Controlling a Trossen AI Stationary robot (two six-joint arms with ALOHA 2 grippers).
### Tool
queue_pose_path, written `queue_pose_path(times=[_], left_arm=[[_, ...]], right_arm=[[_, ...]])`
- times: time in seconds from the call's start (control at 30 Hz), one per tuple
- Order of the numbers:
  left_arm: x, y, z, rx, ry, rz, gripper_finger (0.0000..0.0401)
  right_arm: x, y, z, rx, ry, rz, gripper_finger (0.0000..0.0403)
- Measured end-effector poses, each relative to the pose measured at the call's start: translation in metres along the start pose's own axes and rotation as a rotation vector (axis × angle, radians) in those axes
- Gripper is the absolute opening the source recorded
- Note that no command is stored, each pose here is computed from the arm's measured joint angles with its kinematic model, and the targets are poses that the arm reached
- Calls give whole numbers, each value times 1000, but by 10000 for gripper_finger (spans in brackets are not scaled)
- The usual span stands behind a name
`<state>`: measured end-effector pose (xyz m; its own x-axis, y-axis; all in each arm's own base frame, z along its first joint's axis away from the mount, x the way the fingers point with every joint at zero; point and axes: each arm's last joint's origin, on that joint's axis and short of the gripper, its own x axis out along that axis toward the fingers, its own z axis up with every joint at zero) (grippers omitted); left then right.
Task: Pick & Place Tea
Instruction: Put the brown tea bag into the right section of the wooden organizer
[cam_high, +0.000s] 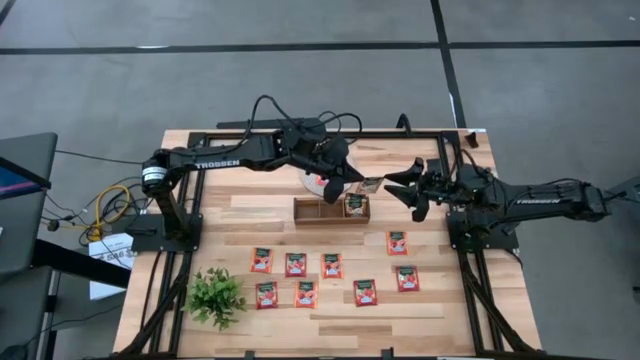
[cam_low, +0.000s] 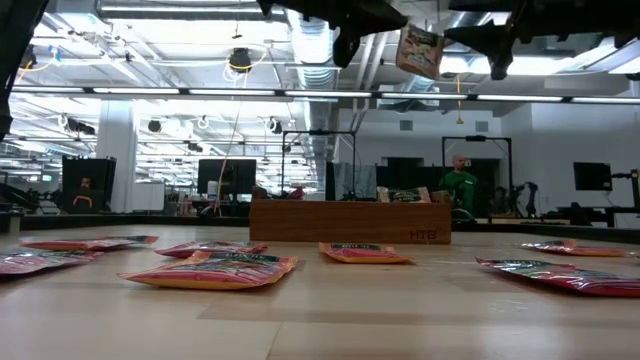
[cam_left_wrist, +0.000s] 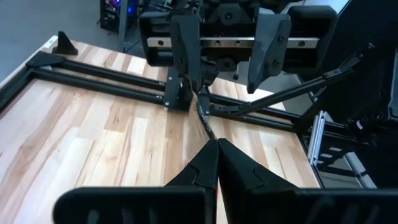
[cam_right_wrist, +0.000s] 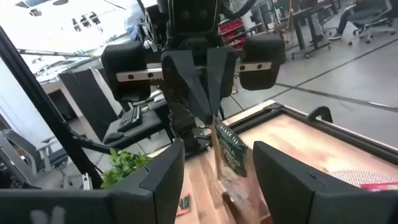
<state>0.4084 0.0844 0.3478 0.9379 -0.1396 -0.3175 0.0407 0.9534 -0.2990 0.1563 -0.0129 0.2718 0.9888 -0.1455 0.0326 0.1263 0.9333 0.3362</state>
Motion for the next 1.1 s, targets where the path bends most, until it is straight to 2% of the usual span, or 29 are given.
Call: queue_pose_path(times=[0.33, 0.53, 1.1], left_arm=[[0, 0, -7, -26, 72, -15, 0], [0, 0, -6, -23, 70, -31, 0], [0, 0, -5, -16, 57, -22, 0]], right_arm=[[0, -2, -1, -62, 0, -32, 172], [0, -8, -8, -39, 83, -82, 170], [0, -7, -6, 8, 88, -4, 189]])
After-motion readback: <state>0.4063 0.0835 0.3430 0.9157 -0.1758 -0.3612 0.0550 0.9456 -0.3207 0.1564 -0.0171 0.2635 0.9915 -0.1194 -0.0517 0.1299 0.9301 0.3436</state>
